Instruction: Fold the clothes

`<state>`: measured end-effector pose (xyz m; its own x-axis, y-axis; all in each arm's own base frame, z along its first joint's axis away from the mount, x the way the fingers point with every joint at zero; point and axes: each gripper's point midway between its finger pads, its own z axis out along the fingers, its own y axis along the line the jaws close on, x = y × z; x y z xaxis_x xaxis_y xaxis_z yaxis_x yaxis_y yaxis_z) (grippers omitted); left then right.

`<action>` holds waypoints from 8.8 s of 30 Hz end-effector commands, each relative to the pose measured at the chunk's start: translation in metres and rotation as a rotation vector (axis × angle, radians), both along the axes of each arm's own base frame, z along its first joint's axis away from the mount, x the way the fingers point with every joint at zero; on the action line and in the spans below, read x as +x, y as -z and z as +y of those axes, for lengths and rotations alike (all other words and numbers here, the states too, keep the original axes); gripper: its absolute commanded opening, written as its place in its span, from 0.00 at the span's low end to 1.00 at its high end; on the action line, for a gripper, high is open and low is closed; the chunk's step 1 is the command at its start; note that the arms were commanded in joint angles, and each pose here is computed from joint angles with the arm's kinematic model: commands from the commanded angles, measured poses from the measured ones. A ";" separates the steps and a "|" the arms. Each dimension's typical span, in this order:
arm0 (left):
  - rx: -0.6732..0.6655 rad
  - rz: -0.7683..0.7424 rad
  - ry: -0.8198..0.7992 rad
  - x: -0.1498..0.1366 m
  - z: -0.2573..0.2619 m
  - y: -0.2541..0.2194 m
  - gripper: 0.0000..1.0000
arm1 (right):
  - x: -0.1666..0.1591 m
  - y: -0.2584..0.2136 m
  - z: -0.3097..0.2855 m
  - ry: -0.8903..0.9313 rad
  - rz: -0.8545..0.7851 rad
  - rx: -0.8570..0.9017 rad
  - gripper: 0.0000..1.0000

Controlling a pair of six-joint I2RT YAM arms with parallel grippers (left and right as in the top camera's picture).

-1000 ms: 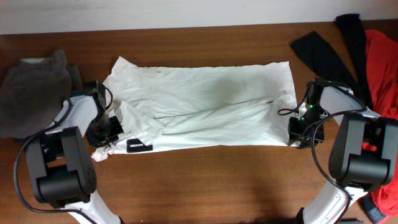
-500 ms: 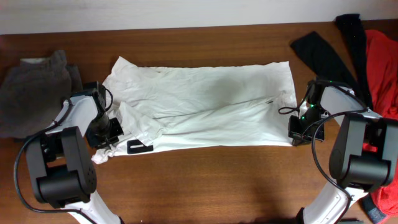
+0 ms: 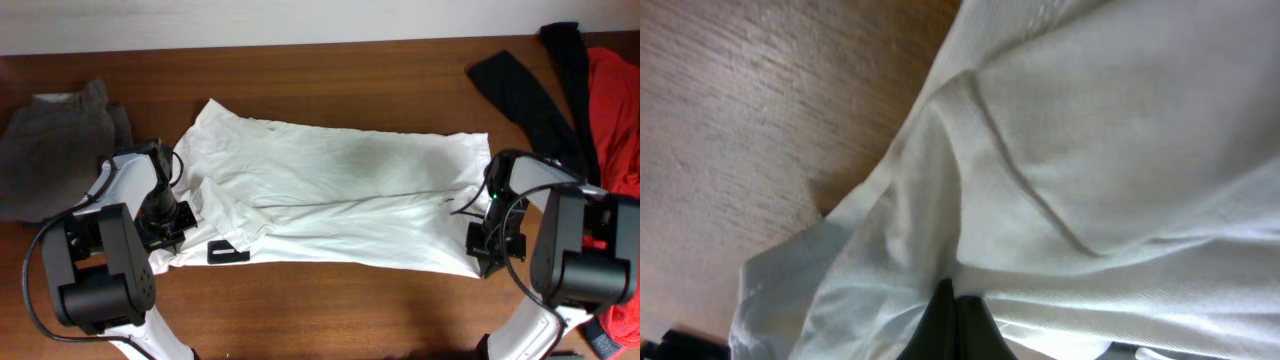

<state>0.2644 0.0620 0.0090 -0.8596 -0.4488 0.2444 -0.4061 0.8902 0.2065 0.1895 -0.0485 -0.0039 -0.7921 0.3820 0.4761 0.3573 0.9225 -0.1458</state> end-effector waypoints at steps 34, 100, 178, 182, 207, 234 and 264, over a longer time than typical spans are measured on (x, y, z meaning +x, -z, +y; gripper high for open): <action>-0.242 -0.665 0.199 0.097 -0.060 -0.112 0.69 | 0.098 -0.151 0.020 -0.063 -0.828 0.071 0.52; -0.387 -0.198 0.267 0.035 -0.111 0.036 0.38 | 0.160 -0.029 -0.004 -0.034 -0.665 0.034 0.60; -0.382 -0.211 0.270 0.039 -0.110 0.036 0.39 | 0.011 -0.149 0.023 0.133 -0.558 -0.001 0.04; -0.382 -0.211 0.270 0.039 -0.110 0.036 0.39 | 0.042 -0.119 0.017 0.122 -0.524 0.007 0.04; -0.382 -0.212 0.270 0.039 -0.110 0.036 0.39 | 0.098 -0.032 -0.022 0.071 -0.471 -0.137 0.26; -0.312 0.124 0.168 -0.058 -0.094 0.043 0.39 | 0.079 -0.034 0.009 -0.041 -0.407 0.078 0.25; -0.134 -0.778 0.414 0.131 -0.079 -0.128 0.87 | 0.122 -0.138 0.003 -0.097 -0.684 0.039 0.32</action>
